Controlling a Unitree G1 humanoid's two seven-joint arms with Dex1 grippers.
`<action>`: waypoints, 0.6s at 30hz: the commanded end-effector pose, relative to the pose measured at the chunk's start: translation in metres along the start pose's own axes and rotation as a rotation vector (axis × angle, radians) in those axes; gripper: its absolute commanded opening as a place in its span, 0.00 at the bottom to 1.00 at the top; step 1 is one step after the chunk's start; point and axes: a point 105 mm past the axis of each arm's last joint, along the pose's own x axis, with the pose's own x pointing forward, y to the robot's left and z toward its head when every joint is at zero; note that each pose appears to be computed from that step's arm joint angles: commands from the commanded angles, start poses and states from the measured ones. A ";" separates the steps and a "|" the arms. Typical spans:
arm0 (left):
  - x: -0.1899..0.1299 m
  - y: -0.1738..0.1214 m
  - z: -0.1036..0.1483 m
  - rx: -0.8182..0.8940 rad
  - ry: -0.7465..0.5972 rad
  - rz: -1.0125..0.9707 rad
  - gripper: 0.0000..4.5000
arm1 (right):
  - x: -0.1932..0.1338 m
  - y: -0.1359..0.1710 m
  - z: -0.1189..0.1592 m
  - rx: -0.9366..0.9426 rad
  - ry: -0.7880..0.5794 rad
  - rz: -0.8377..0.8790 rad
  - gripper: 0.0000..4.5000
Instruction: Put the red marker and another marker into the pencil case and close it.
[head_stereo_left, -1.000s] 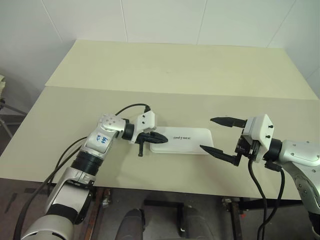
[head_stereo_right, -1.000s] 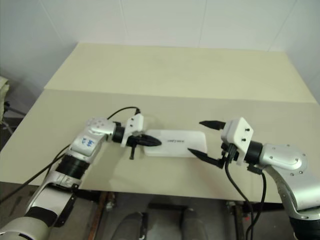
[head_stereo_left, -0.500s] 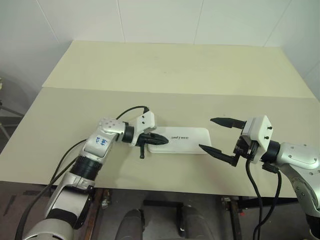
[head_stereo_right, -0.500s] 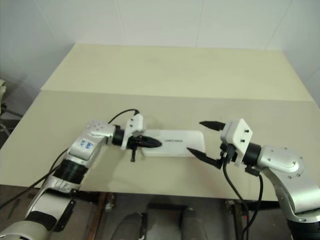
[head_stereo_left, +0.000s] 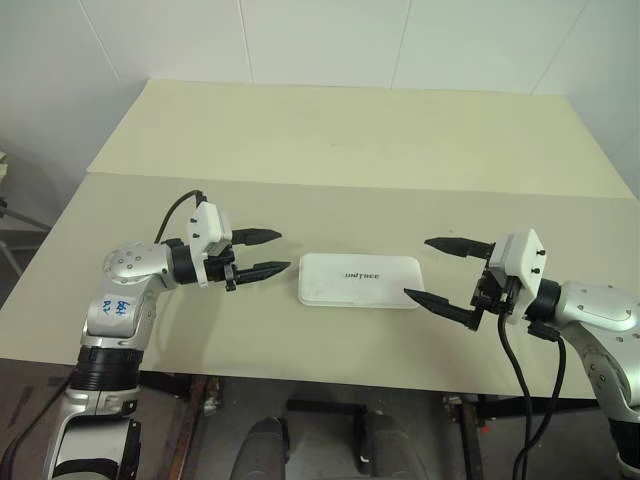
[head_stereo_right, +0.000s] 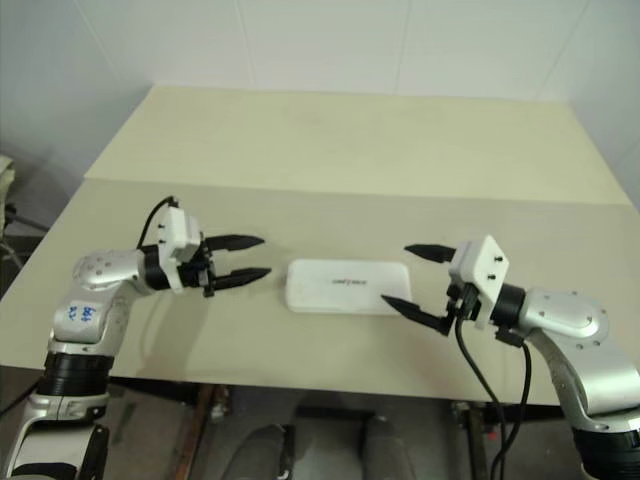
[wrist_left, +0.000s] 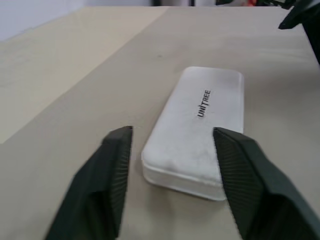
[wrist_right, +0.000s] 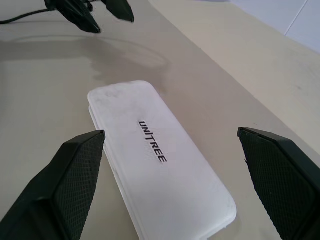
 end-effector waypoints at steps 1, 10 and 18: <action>-0.007 0.000 0.020 0.055 -0.040 0.027 0.91 | -0.001 -0.002 0.008 -0.035 -0.034 0.014 1.00; -0.004 -0.005 0.034 0.062 -0.059 0.026 0.99 | -0.003 -0.011 0.014 -0.058 -0.043 0.041 1.00; -0.011 -0.014 0.026 0.018 -0.012 0.011 0.99 | -0.006 -0.013 0.004 -0.043 -0.019 0.037 1.00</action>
